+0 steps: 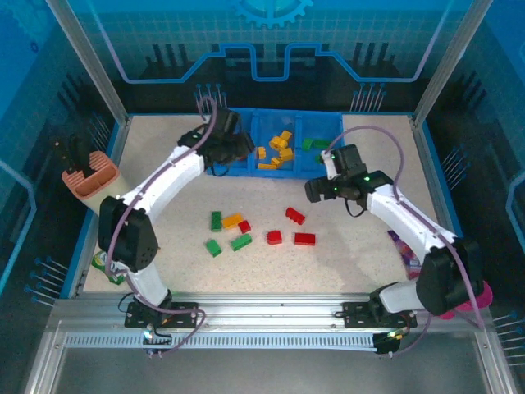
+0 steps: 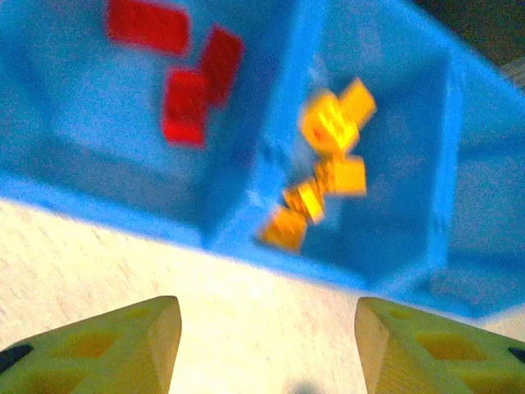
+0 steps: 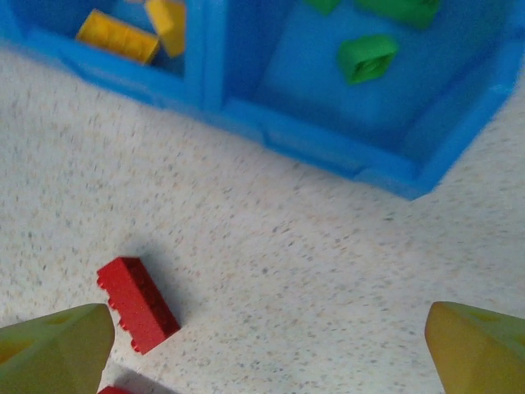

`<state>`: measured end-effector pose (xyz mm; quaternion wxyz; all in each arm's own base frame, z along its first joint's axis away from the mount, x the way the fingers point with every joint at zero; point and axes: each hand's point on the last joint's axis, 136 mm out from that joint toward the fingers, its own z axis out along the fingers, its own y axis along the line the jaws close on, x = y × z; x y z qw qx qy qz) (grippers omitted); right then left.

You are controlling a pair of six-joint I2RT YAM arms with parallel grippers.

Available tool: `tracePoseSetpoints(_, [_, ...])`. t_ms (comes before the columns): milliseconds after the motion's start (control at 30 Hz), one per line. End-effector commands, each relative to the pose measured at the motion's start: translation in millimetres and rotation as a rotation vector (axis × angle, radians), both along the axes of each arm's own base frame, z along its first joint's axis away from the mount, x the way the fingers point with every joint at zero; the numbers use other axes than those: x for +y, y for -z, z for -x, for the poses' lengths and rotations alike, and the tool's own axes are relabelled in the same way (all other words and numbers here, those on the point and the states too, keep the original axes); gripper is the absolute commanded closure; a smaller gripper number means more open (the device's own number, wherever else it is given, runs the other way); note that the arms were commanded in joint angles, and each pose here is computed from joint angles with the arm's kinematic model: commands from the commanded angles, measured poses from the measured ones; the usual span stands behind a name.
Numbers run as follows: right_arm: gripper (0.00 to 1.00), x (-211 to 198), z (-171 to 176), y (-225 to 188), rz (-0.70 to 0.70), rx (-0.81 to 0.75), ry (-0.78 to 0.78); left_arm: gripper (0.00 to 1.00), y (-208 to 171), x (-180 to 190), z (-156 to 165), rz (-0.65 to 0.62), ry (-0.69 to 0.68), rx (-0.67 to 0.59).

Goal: Sort the legos into containers by color

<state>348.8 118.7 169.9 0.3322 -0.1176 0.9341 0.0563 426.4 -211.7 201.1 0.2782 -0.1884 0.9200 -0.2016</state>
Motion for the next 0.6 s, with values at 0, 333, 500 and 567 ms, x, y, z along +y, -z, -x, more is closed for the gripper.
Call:
tracePoseSetpoints(0, [0.01,-22,-3,-20,-0.034,-0.068,0.088,0.40,22,-38,47,0.101,-0.009,0.176])
tracePoseSetpoints(333, [0.01,-47,0,-30,-0.119,-0.107,0.164,0.39,79,-126,103,0.178,-0.017,0.371])
tracePoseSetpoints(500, [0.01,-48,3,-28,-0.137,-0.097,0.160,0.38,96,-141,106,0.145,-0.022,0.395])
tracePoseSetpoints(567, [0.01,-48,4,-31,-0.148,-0.094,0.156,0.38,105,-142,105,0.132,-0.036,0.412])
